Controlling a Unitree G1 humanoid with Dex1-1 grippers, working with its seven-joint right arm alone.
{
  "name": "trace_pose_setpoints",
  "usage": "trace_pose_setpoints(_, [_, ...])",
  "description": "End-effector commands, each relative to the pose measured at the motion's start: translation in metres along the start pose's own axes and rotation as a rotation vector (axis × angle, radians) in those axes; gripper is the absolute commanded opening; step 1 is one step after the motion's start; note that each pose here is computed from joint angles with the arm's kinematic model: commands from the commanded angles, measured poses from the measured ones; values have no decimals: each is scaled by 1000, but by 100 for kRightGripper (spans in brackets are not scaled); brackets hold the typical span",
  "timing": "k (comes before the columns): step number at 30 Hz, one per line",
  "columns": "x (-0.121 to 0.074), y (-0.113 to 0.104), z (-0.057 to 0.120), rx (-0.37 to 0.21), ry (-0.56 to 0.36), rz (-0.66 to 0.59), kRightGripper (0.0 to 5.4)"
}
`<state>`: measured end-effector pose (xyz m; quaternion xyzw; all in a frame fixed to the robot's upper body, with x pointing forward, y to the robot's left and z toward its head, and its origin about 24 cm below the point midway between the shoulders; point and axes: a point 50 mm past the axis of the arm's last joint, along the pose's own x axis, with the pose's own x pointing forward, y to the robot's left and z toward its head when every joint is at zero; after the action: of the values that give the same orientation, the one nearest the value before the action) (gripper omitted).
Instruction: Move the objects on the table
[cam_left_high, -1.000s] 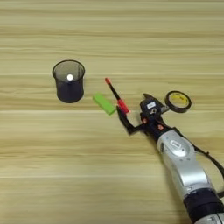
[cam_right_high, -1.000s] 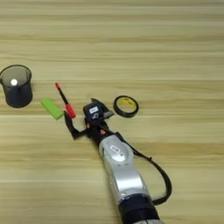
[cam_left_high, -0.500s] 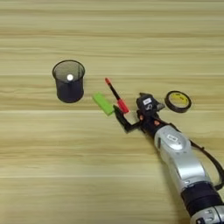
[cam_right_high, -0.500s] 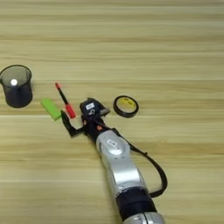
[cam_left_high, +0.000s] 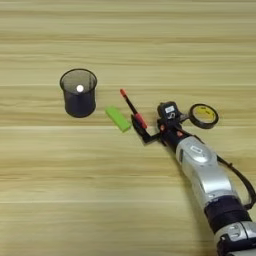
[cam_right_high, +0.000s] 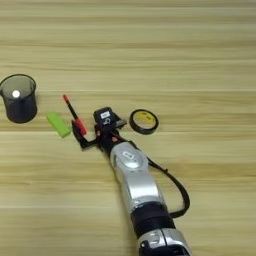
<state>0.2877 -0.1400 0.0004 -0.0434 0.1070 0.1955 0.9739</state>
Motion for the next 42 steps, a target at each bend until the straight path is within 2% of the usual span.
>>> trace_pose_setpoints(1, [2, -4, 3, -12, 9, -10, 538])
trace_pose_setpoints(5, [2, -3, 2, -13, 13, 0, 529])
trace_pose_setpoints(20, [2, -2, -1, -15, 31, 18, 343])
trace_pose_setpoints(34, [2, -2, -3, -15, 33, 22, 211])
trace_pose_setpoints(42, [3, -2, -3, -15, 32, 23, 112])
